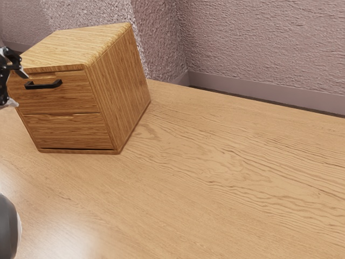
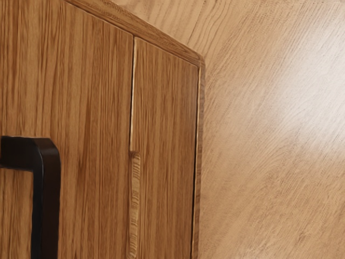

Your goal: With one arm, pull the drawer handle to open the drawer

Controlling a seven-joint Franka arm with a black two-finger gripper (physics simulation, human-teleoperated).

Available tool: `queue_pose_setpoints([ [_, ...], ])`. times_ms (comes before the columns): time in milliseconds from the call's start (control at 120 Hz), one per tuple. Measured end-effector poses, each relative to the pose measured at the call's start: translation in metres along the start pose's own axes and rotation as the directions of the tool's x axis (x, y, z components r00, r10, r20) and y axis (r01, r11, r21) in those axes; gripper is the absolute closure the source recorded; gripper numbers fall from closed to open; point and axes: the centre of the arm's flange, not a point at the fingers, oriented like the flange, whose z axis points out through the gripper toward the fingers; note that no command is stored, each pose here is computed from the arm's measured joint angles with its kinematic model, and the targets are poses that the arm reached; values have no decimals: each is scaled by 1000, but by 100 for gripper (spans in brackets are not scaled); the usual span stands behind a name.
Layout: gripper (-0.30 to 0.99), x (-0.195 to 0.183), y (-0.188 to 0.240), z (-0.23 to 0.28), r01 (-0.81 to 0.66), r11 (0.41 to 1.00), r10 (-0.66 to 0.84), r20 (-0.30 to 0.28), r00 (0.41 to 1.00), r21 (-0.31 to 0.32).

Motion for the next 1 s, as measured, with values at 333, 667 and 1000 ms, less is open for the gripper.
queue_pose_setpoints([
  [333,0,-10,-25,49,-267,948,286,-93,954,173],
  [667,0,-45,-23,68,-396,896,414,-52,909,202],
  [1000,0,-40,-23,81,-470,860,487,-44,872,199],
])
